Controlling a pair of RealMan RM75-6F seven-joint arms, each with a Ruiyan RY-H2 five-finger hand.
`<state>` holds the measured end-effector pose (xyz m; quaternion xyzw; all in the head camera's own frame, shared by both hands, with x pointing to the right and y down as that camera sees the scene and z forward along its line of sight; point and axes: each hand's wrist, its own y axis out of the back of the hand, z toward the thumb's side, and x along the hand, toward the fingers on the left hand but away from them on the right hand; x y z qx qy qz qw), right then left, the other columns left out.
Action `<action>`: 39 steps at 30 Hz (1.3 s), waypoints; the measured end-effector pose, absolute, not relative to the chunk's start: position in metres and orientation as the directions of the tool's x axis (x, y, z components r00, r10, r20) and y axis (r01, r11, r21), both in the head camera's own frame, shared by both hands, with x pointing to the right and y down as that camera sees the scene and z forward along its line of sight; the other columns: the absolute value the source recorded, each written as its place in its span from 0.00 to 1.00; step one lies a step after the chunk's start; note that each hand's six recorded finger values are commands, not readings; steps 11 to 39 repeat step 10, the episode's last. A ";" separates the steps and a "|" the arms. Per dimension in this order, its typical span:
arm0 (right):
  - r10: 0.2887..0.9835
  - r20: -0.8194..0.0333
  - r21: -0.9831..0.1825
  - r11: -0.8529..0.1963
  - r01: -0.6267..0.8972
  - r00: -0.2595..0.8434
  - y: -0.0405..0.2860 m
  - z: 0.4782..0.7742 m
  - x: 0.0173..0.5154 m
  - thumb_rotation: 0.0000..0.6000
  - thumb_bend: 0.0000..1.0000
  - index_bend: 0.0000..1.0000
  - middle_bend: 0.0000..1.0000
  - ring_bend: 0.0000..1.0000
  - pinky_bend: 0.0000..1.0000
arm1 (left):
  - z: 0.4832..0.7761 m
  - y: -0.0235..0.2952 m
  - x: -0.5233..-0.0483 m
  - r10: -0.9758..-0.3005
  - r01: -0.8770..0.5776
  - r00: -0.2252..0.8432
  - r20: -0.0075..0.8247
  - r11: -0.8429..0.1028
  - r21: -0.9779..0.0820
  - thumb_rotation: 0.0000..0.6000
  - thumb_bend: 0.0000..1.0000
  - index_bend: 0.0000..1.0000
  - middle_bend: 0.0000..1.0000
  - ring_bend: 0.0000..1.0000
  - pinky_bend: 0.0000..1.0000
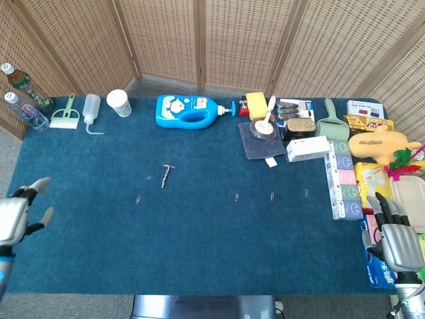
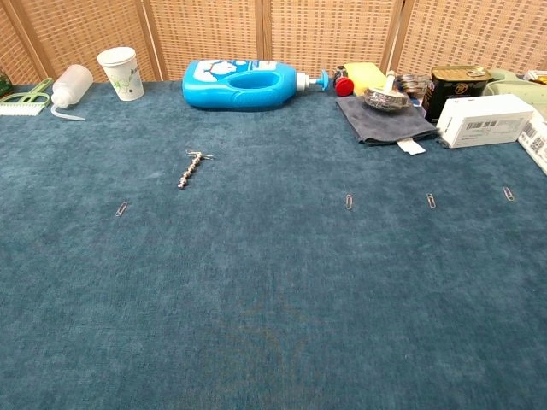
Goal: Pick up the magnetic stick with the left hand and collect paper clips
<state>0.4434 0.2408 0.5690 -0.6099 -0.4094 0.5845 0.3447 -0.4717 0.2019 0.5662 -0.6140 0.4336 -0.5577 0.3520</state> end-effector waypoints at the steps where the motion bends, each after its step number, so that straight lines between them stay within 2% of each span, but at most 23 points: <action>1: 0.903 -0.430 -0.899 -0.427 0.097 -0.012 0.241 0.569 0.441 1.00 0.50 0.00 0.02 0.00 0.07 | 0.563 0.209 -0.476 -0.924 -0.140 -0.013 0.381 -0.376 -0.916 1.00 0.34 0.19 0.39 0.33 0.55; 6: 0.901 -0.434 -0.895 -0.433 0.107 0.017 0.240 0.572 0.432 1.00 0.50 0.00 0.02 0.00 0.07 | 0.547 0.243 -0.490 -0.920 -0.139 -0.077 0.385 -0.372 -0.918 1.00 0.34 0.19 0.39 0.33 0.55; 9: 0.899 -0.438 -0.892 -0.438 0.110 0.028 0.240 0.574 0.430 1.00 0.50 0.00 0.02 0.00 0.07 | 0.542 0.251 -0.492 -0.918 -0.146 -0.091 0.386 -0.372 -0.917 1.00 0.34 0.19 0.39 0.32 0.55; 39: 0.898 -0.439 -0.891 -0.440 0.110 0.031 0.240 0.575 0.430 1.00 0.50 0.00 0.02 0.00 0.07 | 0.541 0.250 -0.492 -0.918 -0.150 -0.092 0.385 -0.370 -0.917 1.00 0.34 0.19 0.39 0.32 0.55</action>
